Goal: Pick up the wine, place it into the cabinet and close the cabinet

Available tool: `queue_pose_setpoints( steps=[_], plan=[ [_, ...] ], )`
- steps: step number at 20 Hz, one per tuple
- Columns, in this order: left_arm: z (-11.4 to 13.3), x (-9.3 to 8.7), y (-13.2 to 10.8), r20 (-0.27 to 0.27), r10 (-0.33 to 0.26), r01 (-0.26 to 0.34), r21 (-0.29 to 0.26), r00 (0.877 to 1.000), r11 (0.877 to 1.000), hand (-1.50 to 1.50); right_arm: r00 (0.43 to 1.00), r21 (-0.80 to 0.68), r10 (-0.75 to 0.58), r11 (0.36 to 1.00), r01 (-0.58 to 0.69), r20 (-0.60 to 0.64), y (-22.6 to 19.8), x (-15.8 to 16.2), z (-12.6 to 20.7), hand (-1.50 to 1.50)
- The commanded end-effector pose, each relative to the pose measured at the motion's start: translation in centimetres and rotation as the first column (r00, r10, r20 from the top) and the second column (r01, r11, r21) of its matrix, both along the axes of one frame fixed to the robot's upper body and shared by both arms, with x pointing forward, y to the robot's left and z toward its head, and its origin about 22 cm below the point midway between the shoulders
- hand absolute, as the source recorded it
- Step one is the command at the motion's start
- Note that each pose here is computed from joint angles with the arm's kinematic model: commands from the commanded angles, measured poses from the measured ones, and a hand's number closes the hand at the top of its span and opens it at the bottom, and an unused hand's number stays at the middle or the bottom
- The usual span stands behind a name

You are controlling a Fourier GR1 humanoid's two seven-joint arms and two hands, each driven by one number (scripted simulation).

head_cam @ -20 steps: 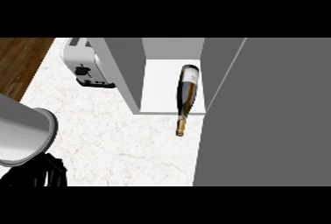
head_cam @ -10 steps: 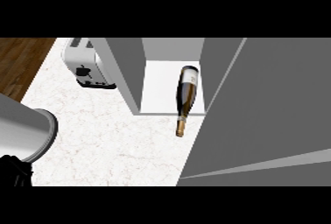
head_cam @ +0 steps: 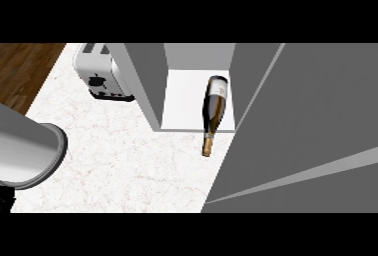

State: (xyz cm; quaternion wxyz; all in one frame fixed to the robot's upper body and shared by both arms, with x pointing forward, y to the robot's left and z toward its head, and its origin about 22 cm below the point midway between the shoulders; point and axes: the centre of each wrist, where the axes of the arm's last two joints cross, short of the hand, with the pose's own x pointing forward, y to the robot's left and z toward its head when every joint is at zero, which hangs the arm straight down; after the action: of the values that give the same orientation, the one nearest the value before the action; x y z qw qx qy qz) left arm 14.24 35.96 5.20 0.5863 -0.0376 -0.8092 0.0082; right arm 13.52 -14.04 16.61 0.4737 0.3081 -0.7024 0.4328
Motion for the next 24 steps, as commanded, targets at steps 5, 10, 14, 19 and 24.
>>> queue_pose_setpoints(
  steps=[5,10,14,19,24],
  plan=[
    [0.5,0.2,1.5,0.0,-0.018,0.018,0.0,1.0,1.0,1.5,0.994,0.061,0.088,0.995,-0.084,-0.066,5.2,-1.4,-0.4,1.5],
    [1.1,0.5,1.9,0.012,-0.043,0.044,-0.008,0.999,0.999,1.5,0.996,0.063,0.081,0.995,-0.079,-0.045,5.5,-0.5,-0.4,1.5],
    [0.9,0.2,2.0,0.003,-0.065,0.065,-0.008,0.998,0.998,1.5,0.995,0.077,0.078,0.994,-0.073,-0.07,5.5,0.1,-0.7,1.5],
    [0.6,0.2,1.9,0.012,-0.077,0.077,-0.032,0.997,0.996,1.5,0.995,0.106,0.037,0.994,-0.027,-0.095,5.2,1.5,-1.0,1.5],
    [1.5,0.8,2.4,0.021,-0.098,0.099,-0.011,0.995,0.995,1.5,0.994,0.134,0.028,0.991,-0.013,-0.107,4.9,2.1,-1.0,1.5]
  ],
)
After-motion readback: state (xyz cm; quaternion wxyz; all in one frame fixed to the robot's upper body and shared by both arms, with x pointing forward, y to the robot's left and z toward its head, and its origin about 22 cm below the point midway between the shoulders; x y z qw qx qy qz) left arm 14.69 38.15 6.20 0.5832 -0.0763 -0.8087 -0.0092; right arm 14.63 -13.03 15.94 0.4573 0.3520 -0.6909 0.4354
